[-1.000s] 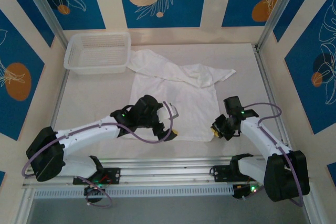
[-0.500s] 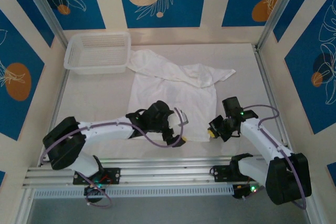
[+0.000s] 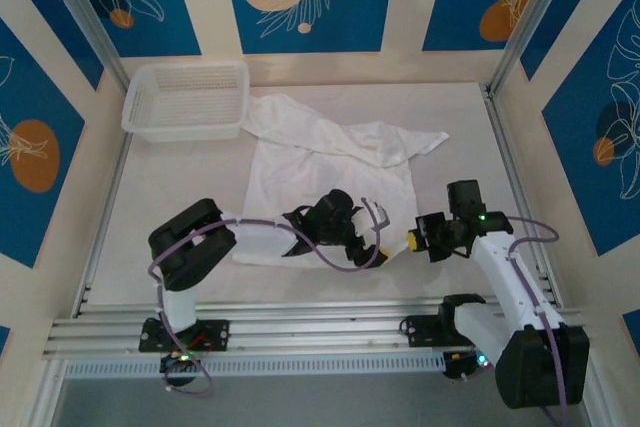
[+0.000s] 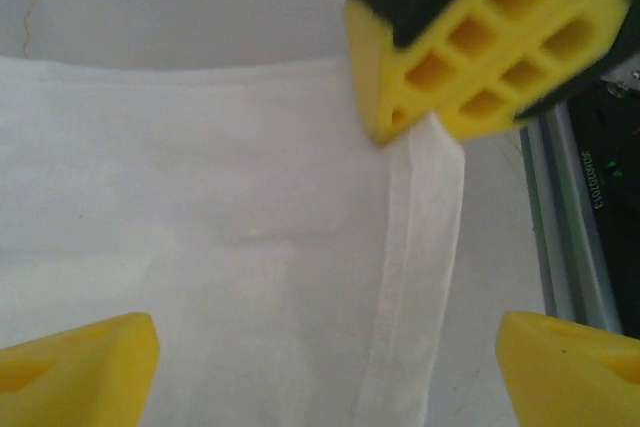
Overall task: Fold the inside-out t-shirt
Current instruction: Turn the T-shirt inside out at the center of the table.
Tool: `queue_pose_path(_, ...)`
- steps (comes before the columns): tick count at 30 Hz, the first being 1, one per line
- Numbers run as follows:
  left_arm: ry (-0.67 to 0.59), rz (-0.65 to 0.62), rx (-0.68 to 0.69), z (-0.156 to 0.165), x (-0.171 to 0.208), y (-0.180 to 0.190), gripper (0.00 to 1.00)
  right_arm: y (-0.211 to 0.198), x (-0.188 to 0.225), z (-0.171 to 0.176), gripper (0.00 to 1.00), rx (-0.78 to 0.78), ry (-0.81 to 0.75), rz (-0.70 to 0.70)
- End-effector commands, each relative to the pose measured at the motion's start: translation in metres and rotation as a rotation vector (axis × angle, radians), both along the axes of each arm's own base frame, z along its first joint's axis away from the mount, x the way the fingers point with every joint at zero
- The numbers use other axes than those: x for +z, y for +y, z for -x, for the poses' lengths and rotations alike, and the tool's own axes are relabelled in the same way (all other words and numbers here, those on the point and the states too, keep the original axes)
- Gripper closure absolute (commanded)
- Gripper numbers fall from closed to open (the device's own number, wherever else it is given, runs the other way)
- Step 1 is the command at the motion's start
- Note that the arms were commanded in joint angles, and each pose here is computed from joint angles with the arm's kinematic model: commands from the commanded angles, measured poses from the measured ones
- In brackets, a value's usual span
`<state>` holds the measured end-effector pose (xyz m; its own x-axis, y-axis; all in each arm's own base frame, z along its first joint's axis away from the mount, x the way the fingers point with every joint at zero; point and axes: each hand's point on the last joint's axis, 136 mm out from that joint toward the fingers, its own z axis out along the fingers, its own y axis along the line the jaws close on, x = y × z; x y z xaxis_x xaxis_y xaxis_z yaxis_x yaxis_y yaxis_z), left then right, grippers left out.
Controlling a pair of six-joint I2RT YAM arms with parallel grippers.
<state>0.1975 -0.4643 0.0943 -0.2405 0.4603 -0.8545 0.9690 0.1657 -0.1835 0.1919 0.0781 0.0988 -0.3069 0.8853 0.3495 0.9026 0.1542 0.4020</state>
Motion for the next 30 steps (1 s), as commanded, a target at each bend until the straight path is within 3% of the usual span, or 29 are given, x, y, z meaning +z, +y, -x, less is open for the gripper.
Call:
queue_pose_path(1, -0.030, -0.032, -0.089, 0.010, -0.005, -0.005, 0.15, -0.005, 0.019, 0.003, 1.00, -0.038, -0.002, -0.030)
queue_pose_path(4, -0.018, -0.048, -0.109, 0.013, -0.009, -0.005, 0.19, -0.008, 0.024, -0.001, 1.00, -0.051, -0.023, -0.045)
queue_pose_path(7, -0.026, -0.067, -0.067, 0.005, -0.016, -0.006, 0.33, -0.008, 0.025, -0.004, 1.00, -0.045, -0.038, -0.052)
queue_pose_path(11, -0.040, -0.100, -0.018, -0.006, -0.021, -0.006, 0.79, -0.012, 0.024, -0.004, 1.00, -0.037, -0.047, -0.030)
queue_pose_path(13, -0.061, -0.118, 0.013, -0.012, -0.021, 0.000, 0.91, -0.020, 0.019, -0.003, 1.00, -0.031, -0.045, 0.010)
queue_pose_path(17, -0.069, -0.129, 0.070, -0.021, -0.014, 0.021, 0.86, -0.040, 0.004, 0.003, 0.99, -0.029, -0.021, 0.086)
queue_pose_path(21, -0.054, -0.107, 0.099, -0.022, 0.000, 0.037, 0.52, -0.049, -0.007, 0.006, 0.99, 0.005, -0.012, 0.129)
queue_pose_path(23, -0.037, -0.102, 0.089, -0.019, 0.001, 0.039, 0.50, -0.044, -0.006, 0.001, 0.97, 0.040, -0.053, 0.112)
queue_pose_path(27, 0.027, -0.081, 0.055, -0.011, -0.005, 0.032, 0.56, -0.036, -0.001, -0.007, 0.93, 0.087, -0.107, 0.089)
queue_pose_path(30, 0.073, -0.057, -0.006, -0.001, -0.009, 0.024, 0.51, -0.034, 0.004, -0.010, 0.86, 0.111, -0.125, 0.095)
